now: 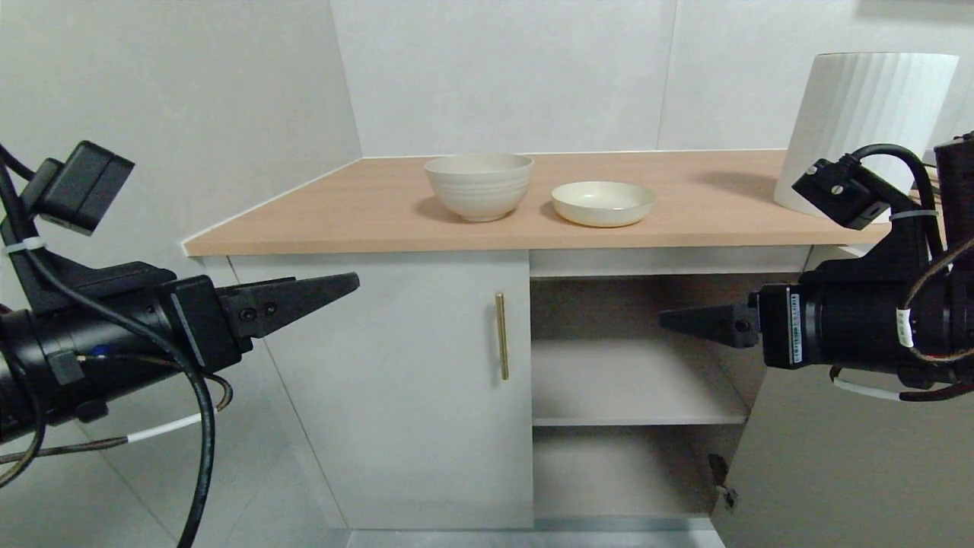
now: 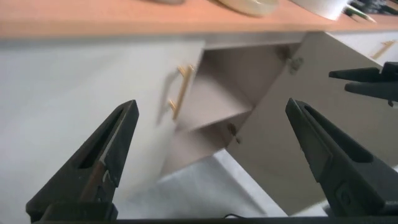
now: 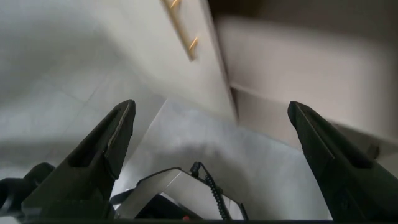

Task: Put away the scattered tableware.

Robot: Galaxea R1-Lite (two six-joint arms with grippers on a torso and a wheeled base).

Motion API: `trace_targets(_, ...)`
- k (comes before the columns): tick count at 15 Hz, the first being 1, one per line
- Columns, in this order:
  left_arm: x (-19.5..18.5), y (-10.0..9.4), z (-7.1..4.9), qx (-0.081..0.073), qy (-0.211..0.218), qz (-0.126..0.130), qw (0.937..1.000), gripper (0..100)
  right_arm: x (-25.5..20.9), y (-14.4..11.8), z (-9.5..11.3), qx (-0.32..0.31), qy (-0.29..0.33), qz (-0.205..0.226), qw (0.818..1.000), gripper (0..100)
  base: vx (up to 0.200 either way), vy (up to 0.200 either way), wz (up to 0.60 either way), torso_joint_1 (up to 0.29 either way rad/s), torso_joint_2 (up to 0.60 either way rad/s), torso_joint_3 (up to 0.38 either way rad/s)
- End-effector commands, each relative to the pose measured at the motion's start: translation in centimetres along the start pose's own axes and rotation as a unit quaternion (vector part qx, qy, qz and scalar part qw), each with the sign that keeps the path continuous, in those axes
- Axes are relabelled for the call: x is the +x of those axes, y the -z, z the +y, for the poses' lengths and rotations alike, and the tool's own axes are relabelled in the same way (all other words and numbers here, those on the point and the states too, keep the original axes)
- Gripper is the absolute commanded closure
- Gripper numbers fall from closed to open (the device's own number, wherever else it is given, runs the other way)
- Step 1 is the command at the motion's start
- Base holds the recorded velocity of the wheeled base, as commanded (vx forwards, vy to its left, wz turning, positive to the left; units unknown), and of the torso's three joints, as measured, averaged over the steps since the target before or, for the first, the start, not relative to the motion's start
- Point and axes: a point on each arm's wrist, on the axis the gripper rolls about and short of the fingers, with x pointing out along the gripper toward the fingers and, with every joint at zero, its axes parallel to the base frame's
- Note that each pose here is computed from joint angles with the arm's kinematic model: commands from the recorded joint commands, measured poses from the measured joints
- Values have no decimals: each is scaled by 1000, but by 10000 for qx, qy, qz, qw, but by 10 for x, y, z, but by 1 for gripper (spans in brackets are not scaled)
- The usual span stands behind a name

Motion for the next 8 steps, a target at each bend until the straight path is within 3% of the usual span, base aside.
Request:
trace_targets(1, 1, 0, 0, -2, -4, 11, 10000, 0, -7, -1, 1, -3, -44, -73, 10000, 0, 200, 0, 0, 2, 2, 7)
trace_targets(8, 0, 0, 0, -2, 3, -10, 10000, 0, -19, 1, 4, -149, -164, -158, 9996, 0, 0, 0, 0, 0, 0, 0)
